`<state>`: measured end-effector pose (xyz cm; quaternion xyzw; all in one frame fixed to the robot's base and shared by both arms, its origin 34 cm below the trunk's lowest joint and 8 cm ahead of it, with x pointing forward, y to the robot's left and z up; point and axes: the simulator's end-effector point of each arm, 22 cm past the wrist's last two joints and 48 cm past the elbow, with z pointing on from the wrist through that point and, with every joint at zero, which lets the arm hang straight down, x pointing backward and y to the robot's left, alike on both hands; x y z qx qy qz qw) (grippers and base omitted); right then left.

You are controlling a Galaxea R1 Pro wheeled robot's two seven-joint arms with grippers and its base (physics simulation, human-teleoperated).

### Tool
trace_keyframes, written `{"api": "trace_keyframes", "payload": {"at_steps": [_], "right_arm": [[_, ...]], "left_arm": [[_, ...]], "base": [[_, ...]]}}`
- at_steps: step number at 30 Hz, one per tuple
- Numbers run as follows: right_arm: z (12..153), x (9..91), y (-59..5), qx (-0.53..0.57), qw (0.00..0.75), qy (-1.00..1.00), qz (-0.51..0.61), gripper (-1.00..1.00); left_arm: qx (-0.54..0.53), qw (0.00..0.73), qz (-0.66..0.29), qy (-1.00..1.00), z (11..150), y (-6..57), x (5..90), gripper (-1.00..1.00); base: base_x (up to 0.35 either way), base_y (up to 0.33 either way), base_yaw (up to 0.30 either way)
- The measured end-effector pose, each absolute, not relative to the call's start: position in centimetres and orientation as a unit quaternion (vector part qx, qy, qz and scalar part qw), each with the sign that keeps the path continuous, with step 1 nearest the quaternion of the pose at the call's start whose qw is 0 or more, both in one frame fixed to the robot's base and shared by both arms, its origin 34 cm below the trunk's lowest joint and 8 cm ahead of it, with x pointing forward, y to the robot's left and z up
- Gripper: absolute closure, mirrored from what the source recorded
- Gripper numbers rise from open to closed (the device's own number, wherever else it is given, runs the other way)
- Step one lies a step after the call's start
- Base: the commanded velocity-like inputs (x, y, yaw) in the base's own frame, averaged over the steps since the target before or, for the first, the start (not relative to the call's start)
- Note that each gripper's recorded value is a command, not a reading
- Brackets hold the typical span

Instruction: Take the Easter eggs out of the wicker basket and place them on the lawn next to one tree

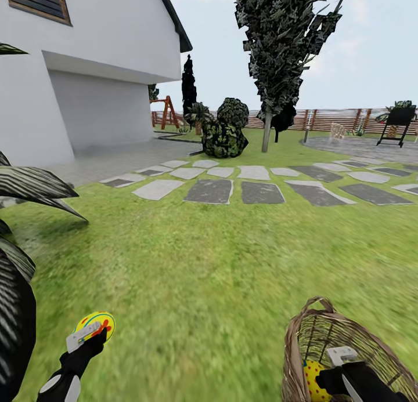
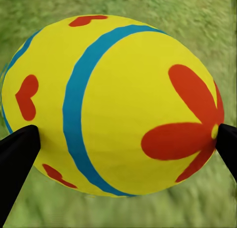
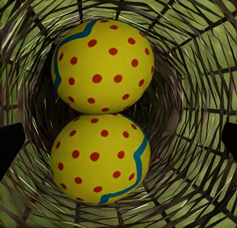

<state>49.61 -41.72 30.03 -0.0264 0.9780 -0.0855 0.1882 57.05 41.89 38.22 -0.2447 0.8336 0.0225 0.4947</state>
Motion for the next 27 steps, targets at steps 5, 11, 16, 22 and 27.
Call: {"api": "trace_keyframes", "payload": {"at_steps": [5, 11, 16, 22, 27], "right_arm": [[30.1, 49.6, -41.7, -0.026, 0.189, 0.978, -0.086, -1.00], [30.1, 49.6, -41.8, -0.026, 0.188, 0.978, -0.086, -1.00], [29.6, 49.5, -41.7, -0.026, 0.188, 0.978, -0.085, -1.00], [28.2, 49.1, -41.7, -0.025, 0.188, 0.978, -0.085, -1.00], [27.2, 48.7, -41.6, -0.027, 0.182, 0.979, -0.084, -1.00]], "left_arm": [[-0.229, 0.503, -0.005, 0.833, 38.6, 40.7, 57.6, 1.00], [-0.229, 0.503, -0.006, 0.834, 38.6, 40.6, 57.6, 1.00], [-0.229, 0.502, -0.006, 0.834, 38.1, 40.6, 57.5, 1.00], [-0.229, 0.502, -0.006, 0.834, 36.7, 40.6, 57.1, 1.00], [-0.230, 0.496, -0.004, 0.837, 35.6, 40.6, 56.8, 1.00]], "base": [[0.228, 0.000, 0.000], [0.249, 0.000, 0.000], [0.011, 0.000, 0.000], [0.000, 0.000, 0.000], [0.000, 0.000, 0.000]]}}
